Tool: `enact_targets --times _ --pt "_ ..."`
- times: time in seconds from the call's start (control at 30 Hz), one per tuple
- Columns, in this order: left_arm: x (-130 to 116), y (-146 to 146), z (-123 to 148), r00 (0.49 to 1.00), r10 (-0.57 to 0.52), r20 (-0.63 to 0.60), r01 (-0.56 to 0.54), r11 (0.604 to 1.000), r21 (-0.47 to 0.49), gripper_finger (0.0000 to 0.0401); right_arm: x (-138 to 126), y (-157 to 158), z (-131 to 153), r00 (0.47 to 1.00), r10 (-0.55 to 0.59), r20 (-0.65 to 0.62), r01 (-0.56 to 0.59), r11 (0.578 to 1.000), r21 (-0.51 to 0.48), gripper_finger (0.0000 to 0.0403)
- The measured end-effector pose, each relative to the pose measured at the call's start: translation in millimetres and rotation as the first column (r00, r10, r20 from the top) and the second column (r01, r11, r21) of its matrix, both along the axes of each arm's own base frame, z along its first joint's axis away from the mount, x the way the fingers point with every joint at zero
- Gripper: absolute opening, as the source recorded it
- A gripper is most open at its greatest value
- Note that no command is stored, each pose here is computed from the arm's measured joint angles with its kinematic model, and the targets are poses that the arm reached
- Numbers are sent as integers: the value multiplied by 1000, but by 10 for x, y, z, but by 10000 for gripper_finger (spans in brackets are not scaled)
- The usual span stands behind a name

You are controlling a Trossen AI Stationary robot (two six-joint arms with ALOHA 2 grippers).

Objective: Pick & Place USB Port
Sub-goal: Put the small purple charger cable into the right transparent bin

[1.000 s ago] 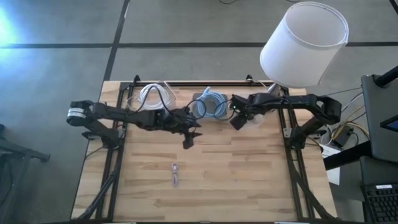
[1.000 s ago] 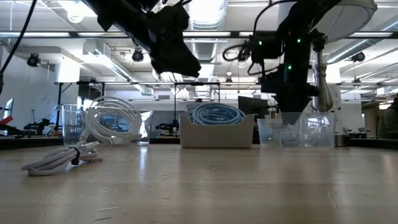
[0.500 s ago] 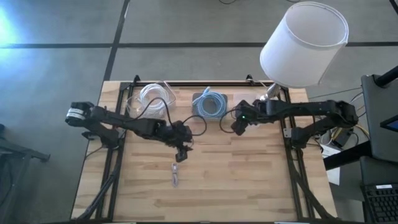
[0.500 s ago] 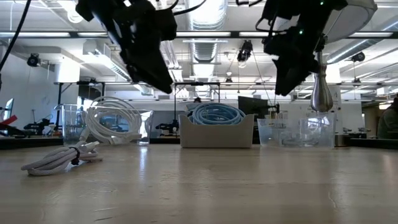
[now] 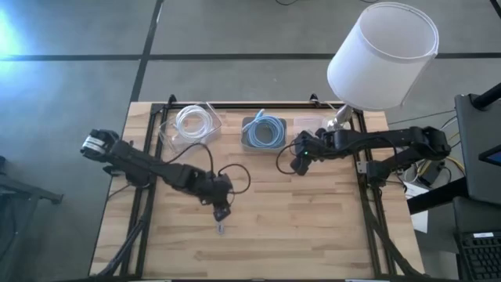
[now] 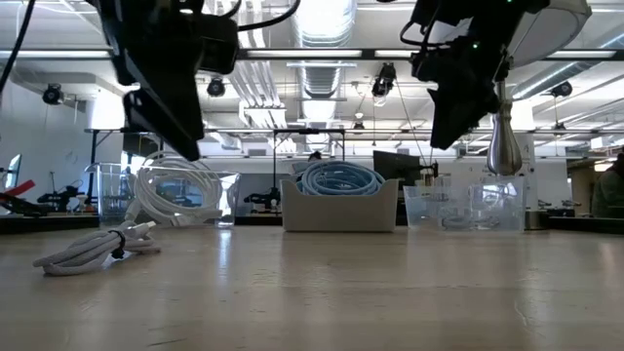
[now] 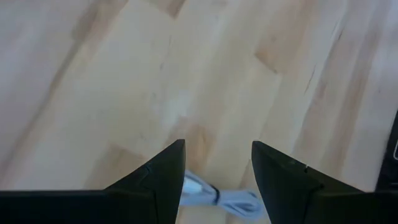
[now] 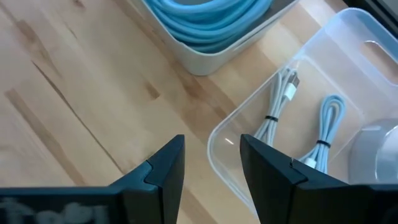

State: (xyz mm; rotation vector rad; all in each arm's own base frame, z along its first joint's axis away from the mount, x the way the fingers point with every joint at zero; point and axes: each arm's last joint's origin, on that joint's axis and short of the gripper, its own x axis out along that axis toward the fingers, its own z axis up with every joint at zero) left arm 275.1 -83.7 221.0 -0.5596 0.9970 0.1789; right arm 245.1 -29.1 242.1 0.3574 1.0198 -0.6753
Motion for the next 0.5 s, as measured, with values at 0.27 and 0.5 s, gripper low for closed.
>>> enact_targets --times 0.27,0.5 --pt "-148 -258 -29 981 186 -53 -189 981 -47 188 25 -2 -54 1000 1 -24 -1 1000 3 153" --pt "-242 -428 -32 953 299 -55 -303 949 -84 188 23 -2 -57 999 33 -38 -33 999 -9 153"
